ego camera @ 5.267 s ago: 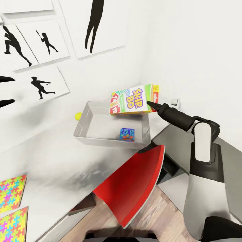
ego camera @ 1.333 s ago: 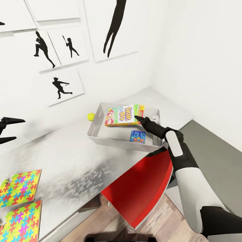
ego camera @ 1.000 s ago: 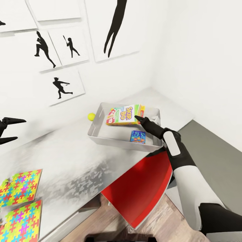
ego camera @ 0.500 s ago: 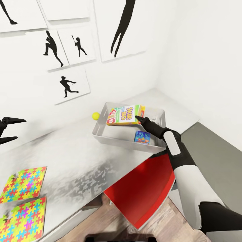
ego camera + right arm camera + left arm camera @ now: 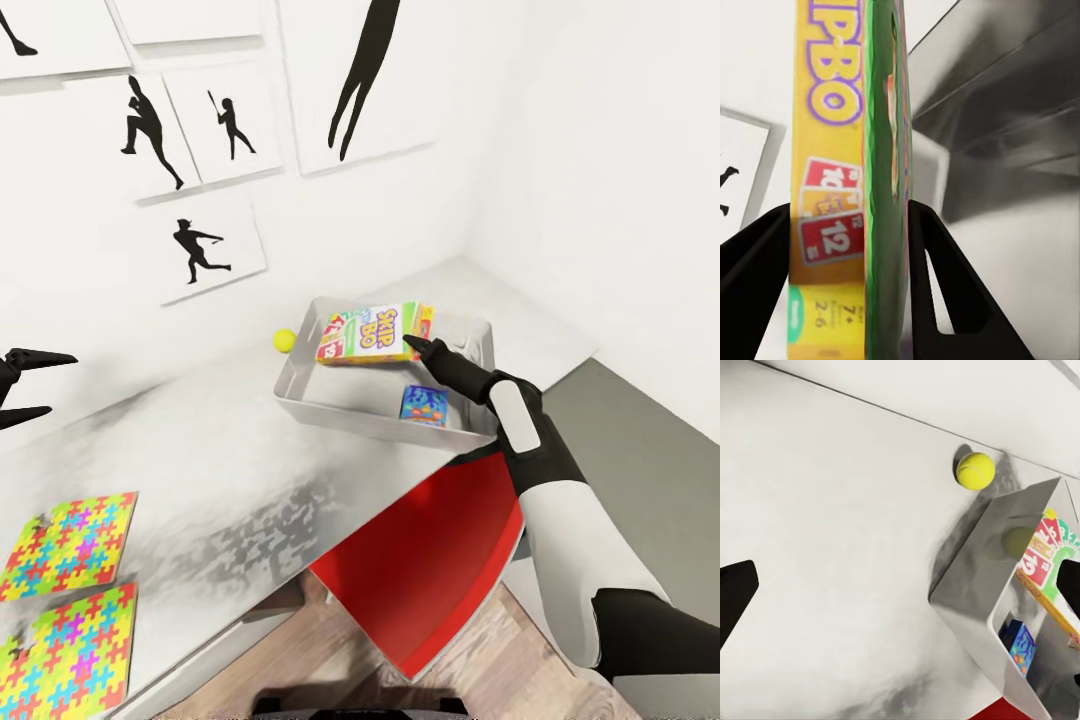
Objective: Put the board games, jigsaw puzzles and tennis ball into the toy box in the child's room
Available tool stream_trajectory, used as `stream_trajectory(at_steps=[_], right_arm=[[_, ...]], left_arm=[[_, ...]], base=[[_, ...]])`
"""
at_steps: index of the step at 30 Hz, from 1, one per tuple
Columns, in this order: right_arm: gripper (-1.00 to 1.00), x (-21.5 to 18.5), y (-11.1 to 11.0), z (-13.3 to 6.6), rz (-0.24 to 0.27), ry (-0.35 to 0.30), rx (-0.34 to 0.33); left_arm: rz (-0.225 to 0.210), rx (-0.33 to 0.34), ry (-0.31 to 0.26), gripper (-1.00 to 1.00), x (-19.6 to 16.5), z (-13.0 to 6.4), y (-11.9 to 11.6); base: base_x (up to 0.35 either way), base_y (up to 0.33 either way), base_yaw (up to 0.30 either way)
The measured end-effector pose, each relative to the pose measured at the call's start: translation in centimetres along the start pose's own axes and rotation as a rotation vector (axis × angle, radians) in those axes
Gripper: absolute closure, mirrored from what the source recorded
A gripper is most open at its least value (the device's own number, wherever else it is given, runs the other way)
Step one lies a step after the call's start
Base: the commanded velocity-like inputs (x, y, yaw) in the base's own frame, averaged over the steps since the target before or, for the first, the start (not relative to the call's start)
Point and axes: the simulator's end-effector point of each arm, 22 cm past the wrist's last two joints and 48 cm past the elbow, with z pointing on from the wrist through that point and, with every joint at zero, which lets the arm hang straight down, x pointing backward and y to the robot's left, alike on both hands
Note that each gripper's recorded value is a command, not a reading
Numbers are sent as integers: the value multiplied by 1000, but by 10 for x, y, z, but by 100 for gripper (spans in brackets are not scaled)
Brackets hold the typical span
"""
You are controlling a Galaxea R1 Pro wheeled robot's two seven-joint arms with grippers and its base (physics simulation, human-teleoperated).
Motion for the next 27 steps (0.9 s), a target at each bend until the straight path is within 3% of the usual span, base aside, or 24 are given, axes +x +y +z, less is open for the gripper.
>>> stream_trajectory(at_steps=[14,27], right_arm=[[100,1,2,5,4,11,-8],[100,8,-10,9,13,22,5]], left_arm=[[-3,-4,7,-100,2,6,3],[-6,-16,16,-100,4,14,9]], base=[[0,0,0],[0,0,0]])
